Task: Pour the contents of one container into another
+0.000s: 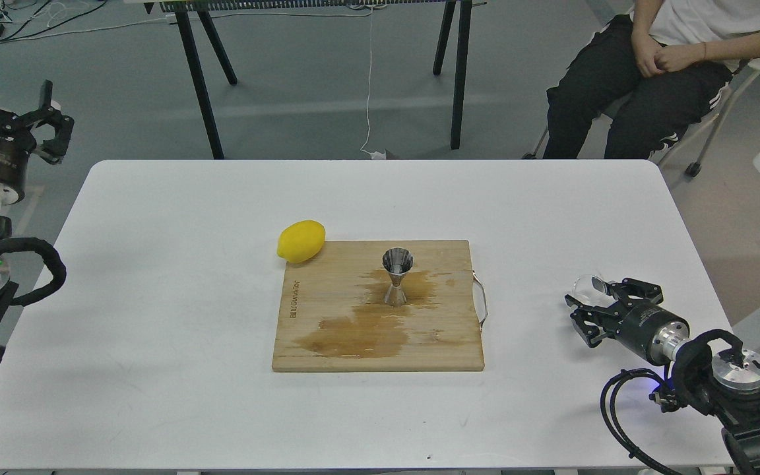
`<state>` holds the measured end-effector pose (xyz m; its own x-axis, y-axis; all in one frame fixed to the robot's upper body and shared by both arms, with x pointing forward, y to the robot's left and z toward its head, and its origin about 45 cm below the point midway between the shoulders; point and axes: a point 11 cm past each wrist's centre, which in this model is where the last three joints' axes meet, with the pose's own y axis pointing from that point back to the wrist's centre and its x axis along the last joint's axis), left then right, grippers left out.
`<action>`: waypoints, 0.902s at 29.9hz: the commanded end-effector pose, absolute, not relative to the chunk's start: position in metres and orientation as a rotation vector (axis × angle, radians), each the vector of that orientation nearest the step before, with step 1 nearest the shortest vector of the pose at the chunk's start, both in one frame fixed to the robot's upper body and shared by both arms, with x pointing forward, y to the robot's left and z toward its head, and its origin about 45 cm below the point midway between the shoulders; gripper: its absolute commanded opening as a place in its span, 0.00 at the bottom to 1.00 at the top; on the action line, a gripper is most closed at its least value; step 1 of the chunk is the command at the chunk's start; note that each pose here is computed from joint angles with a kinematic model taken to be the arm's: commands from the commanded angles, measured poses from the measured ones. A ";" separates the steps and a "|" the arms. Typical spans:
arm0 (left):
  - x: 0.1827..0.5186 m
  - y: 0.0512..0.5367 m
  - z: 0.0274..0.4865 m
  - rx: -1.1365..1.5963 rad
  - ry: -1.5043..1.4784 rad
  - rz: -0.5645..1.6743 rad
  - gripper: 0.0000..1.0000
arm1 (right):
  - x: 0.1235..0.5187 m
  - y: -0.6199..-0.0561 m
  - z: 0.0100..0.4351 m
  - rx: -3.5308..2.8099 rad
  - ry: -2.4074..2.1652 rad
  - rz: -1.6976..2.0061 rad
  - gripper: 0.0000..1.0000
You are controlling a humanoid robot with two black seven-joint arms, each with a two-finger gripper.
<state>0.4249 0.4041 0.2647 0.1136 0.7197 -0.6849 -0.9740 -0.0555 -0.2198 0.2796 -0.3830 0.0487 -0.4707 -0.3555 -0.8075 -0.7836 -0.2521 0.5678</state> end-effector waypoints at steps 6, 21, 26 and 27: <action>0.424 0.404 0.262 -0.777 0.421 1.446 1.00 | 0.281 -0.383 0.050 -1.388 1.661 1.764 0.99; 0.424 0.405 0.263 -0.776 0.418 1.441 1.00 | 0.349 -0.392 0.138 -1.685 1.444 1.392 0.99; 0.419 0.403 0.253 -0.760 0.444 1.447 1.00 | 0.386 -0.409 0.194 -1.718 1.438 1.101 1.00; 0.418 0.403 0.249 -0.758 0.451 1.449 1.00 | 0.392 -0.412 0.204 -1.719 1.438 1.032 1.00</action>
<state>0.4215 0.4046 0.2582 0.1100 0.7189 -0.6864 -0.9773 -0.0475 -0.2064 0.3732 -0.4020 0.1726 -0.0010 -0.4283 -0.9036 -0.9621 -0.2460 0.1177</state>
